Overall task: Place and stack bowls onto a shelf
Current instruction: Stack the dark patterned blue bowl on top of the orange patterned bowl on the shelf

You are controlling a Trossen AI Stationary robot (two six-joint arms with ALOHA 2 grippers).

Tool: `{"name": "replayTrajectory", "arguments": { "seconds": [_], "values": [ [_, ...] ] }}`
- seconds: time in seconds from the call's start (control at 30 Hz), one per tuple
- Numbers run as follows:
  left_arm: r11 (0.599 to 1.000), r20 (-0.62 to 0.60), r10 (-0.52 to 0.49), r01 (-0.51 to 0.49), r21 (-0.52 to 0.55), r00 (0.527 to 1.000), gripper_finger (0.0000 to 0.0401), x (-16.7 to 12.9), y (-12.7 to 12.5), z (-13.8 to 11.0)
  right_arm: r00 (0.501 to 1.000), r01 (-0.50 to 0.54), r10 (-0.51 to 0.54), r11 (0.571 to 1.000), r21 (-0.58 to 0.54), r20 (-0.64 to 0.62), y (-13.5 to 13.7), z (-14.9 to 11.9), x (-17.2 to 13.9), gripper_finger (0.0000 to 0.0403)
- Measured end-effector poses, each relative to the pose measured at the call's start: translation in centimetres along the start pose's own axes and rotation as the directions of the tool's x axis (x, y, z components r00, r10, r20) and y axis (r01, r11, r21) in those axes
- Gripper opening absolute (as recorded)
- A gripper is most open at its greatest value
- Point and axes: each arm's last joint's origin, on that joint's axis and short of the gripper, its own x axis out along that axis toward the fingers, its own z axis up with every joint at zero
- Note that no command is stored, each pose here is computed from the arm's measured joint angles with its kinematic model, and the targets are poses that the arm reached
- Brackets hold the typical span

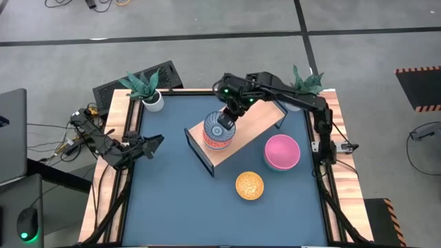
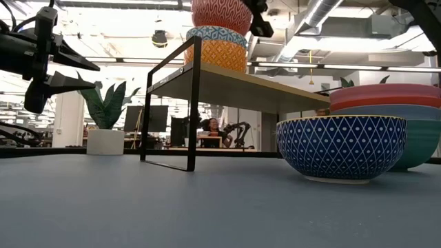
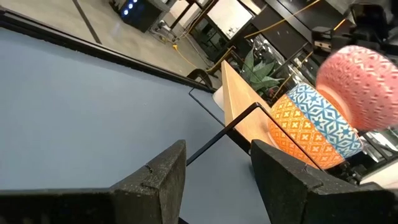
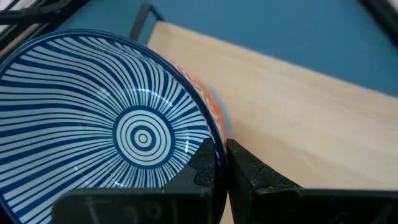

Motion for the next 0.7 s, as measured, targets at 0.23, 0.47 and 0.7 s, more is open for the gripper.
{"name": "replayTrajectory", "arguments": {
  "seconds": [0.23, 0.47, 0.7],
  "values": [
    [1.0, 0.0, 0.0, 0.0, 0.0, 1.0, 0.0165, 0.0, 0.0, 0.0, 1.0, 0.027, -0.028, 0.999, -0.019, -0.013, -0.2, -0.2, 0.7, 0.0038],
    [1.0, 0.001, 0.001, -0.001, -0.001, 1.0, 0.0165, 0.0, 0.0, 0.0, 1.0, 0.02, -0.02, 0.999, -0.034, -0.007, 0.1, -0.2, 0.7, 0.0038],
    [1.0, 0.004, 0.004, -0.004, 0.0, 1.0, 0.0165, 0.0, 0.0, 0.0, 0.998, 0.018, -0.021, 0.998, -0.056, -0.057, 0.2, 0.0, 3.2, 0.0038]
  ]
}}
